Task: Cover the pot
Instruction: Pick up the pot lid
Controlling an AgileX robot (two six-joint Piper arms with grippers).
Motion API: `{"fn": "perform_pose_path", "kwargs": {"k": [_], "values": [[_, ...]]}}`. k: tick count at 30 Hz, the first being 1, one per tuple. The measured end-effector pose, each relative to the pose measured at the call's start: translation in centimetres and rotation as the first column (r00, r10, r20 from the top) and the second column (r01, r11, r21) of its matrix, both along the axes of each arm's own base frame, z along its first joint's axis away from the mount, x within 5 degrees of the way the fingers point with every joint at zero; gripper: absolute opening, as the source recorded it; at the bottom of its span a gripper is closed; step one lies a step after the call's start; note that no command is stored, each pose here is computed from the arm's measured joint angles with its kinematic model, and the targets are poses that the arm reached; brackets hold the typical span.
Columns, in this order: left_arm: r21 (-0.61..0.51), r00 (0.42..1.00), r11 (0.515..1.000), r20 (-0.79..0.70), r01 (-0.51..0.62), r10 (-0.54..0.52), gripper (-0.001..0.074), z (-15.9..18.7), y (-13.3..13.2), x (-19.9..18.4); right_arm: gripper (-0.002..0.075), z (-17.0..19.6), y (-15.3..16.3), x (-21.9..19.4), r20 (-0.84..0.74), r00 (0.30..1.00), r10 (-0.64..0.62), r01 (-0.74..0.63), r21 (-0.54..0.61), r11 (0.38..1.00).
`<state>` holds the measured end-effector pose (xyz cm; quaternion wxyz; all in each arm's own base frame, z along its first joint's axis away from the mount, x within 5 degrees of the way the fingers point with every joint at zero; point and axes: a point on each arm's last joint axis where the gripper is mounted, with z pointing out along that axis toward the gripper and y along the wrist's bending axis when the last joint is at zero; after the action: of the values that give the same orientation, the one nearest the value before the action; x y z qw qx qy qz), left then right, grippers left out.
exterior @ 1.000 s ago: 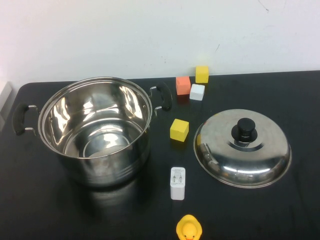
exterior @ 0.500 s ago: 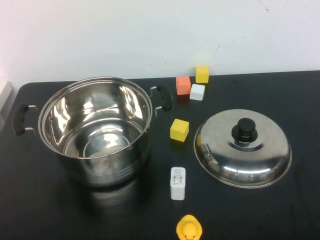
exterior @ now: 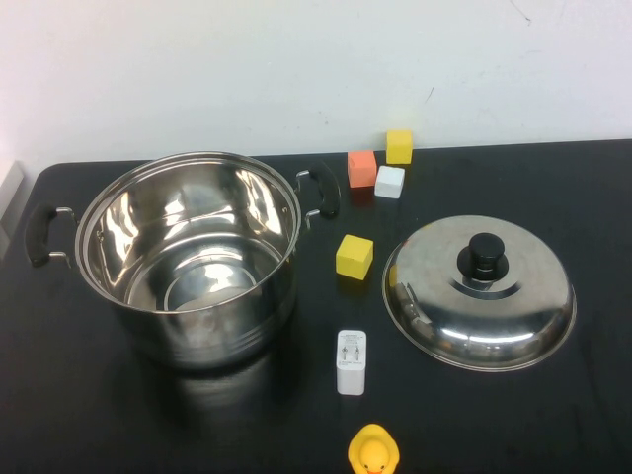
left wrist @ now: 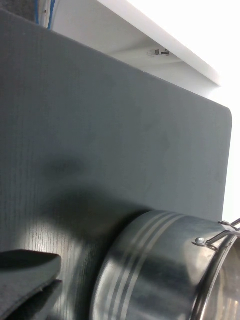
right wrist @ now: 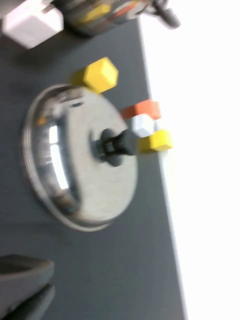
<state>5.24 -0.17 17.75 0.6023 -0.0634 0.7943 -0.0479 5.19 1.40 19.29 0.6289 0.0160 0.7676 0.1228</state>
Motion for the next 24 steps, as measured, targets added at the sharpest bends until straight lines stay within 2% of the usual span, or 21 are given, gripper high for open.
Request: {"fn": "perform_pose_path", "kwargs": {"k": [8, 13, 16, 18, 19, 21, 24], "values": [[0.0, 1.0, 1.0, 0.0, 0.0, 0.0, -0.0002, 0.0, 0.0, 0.0, 0.0011, 3.4, 0.0, -0.5, 0.107, 0.994, 0.01, -0.008, -0.023, 1.0], [0.0, 1.0, 1.0, 0.0, 0.0, 0.0, -0.0002, 0.0, 0.0, 0.0, 0.0011, 3.8, 0.6, -0.8, 0.099, 0.991, 0.086, -0.078, -0.086, 0.993], [0.0, 1.0, 1.0, 0.0, 0.0, 0.0, -0.0002, 0.0, 0.0, 0.0, 0.0011, 4.0, 1.4, -1.3, 0.093, 0.975, 0.201, -0.182, -0.182, 0.966], [0.0, 1.0, 1.0, 0.0, 0.0, 0.0, -0.0002, 0.0, 0.0, 0.0, 0.0011, 4.4, 2.1, -1.7, 0.121, 0.943, 0.311, -0.262, -0.313, 0.913], [0.0, 1.0, 1.0, 0.0, 0.0, 0.0, -0.0002, 0.0, 0.0, 0.0, 0.0008, 4.8, 2.4, -1.8, 0.144, 0.928, 0.345, -0.286, -0.32, 0.903], [0.0, 1.0, 1.0, 0.0, 0.0, 0.0, -0.0002, 0.0, 0.0, 0.0, 0.0003, 5.6, 2.9, -2.1, 0.221, 0.88, 0.419, -0.299, -0.427, 0.853], [0.0, 1.0, 1.0, 0.0, 0.0, 0.0, -0.0002, 0.0, 0.0, 0.0, 0.0, 6.9, 3.4, -2.5, 0.352, 0.809, 0.47, -0.281, -0.471, 0.836]]}}
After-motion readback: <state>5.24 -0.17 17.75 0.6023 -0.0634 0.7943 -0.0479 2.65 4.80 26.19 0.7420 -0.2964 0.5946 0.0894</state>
